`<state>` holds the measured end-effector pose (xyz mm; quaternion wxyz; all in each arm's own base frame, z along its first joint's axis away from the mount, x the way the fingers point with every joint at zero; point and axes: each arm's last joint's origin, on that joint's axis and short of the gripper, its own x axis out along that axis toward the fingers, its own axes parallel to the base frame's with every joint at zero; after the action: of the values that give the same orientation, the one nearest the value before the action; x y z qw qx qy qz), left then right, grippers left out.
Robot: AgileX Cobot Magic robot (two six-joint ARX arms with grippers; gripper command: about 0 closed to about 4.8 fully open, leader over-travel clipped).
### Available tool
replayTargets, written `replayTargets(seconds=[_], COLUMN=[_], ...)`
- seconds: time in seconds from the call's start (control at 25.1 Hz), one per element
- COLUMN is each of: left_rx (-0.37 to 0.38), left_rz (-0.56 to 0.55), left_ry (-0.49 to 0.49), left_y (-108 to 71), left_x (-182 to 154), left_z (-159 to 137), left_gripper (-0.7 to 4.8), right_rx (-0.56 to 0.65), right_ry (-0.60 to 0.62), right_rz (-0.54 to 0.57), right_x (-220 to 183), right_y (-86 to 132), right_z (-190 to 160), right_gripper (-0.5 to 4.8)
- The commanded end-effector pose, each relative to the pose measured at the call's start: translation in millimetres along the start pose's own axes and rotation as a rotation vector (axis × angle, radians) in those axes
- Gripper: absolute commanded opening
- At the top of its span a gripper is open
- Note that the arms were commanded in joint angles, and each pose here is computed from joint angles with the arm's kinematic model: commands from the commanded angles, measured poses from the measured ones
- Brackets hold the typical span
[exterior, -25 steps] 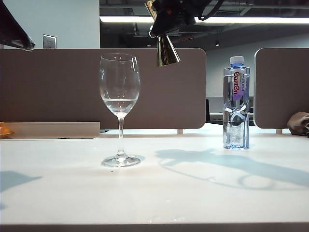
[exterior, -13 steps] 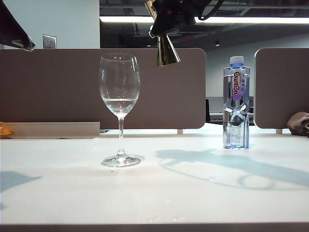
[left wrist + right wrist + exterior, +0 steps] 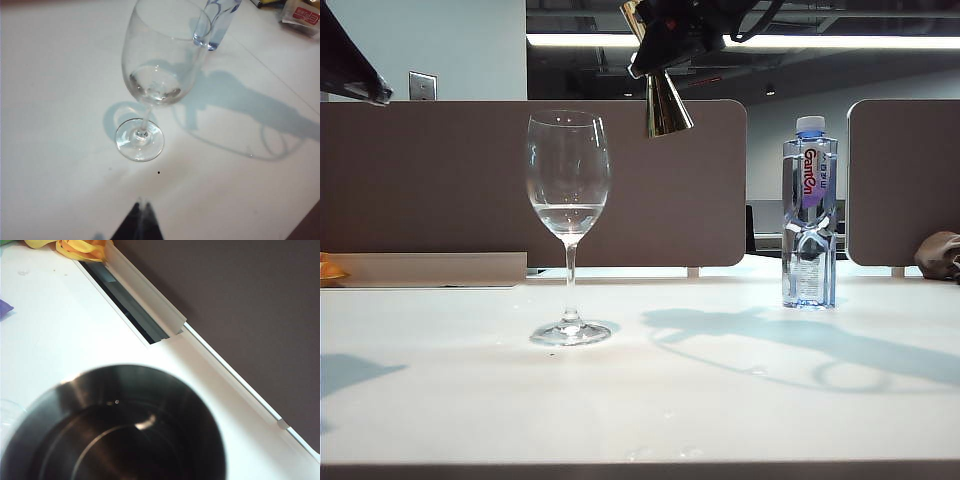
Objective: Pick up the jigger and pour the water inside into the glass.
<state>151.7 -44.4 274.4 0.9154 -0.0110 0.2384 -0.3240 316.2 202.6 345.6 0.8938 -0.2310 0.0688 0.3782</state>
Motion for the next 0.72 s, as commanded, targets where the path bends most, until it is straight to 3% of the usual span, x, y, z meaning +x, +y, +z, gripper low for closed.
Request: replayTargets(seconds=[0.04,0.72], left_rx=[0.000,0.000], left_rz=[-0.003,-0.003], left_ry=[-0.006,-0.006], left_y=[-0.1,-0.1], left_x=[-0.2,-0.2], left_z=[0.7,0.7], left_gripper=[0.04,0.04], right_rx=[-0.008,-0.008], right_ry=[-0.027,-0.019], right_rz=[-0.012,-0.012], right_x=[-2.6,-2.6], right_y=[-1.9,-1.6], right_z=[5.1,4.3], right_gripper=[0.13,0.13])
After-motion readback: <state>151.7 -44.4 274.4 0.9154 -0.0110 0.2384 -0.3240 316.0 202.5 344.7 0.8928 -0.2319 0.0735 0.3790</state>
